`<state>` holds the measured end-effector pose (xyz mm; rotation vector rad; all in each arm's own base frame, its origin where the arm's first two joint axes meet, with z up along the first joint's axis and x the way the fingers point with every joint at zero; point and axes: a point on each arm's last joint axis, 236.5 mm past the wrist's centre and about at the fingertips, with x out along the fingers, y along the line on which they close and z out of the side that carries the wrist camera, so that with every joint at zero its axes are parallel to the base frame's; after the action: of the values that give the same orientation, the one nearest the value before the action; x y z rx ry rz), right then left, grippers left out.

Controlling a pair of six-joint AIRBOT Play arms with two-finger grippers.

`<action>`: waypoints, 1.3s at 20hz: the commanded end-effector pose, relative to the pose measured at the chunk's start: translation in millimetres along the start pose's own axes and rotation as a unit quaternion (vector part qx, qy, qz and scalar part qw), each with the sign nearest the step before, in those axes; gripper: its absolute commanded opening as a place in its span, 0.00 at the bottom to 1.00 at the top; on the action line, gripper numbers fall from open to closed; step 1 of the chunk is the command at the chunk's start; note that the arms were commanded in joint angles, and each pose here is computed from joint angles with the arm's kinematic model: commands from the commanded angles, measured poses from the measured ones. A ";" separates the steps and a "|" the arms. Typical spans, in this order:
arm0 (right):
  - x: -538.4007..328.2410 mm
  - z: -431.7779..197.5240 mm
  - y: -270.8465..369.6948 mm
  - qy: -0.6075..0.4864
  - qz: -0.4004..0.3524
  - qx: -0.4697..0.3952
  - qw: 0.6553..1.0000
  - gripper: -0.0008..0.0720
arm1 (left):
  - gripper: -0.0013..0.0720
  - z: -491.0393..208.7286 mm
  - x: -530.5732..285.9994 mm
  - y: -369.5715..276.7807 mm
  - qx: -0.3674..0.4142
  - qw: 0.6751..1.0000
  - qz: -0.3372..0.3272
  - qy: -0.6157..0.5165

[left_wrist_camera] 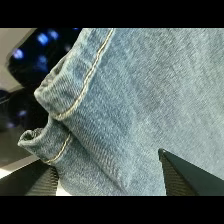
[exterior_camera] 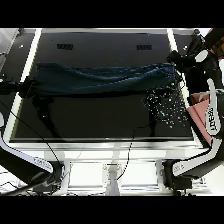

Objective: Fold the clothes and pants, and hang the long-sleeved shirts on hangers.

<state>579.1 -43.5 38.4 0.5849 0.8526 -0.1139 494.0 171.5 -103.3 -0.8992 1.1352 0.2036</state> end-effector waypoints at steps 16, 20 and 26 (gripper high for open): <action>-19.1 -15.0 51.2 0.013 0.059 -0.110 0.992 0.18 | 0.04 79.1 -83.4 -83.1 0.096 0.970 -0.027 -0.221; -41.6 -30.0 123.4 -0.001 0.113 -0.185 0.976 0.06 | 0.04 61.1 -185.9 -144.1 0.198 0.940 -0.045 -0.275; -57.7 -66.0 252.6 -0.062 0.204 -0.242 0.947 0.06 | 0.04 25.2 -233.2 -166.0 0.262 0.926 -0.034 -0.268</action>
<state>574.8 139.7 133.7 0.2943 0.6989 0.3483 514.9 163.9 161.6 -0.4184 0.5942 0.1096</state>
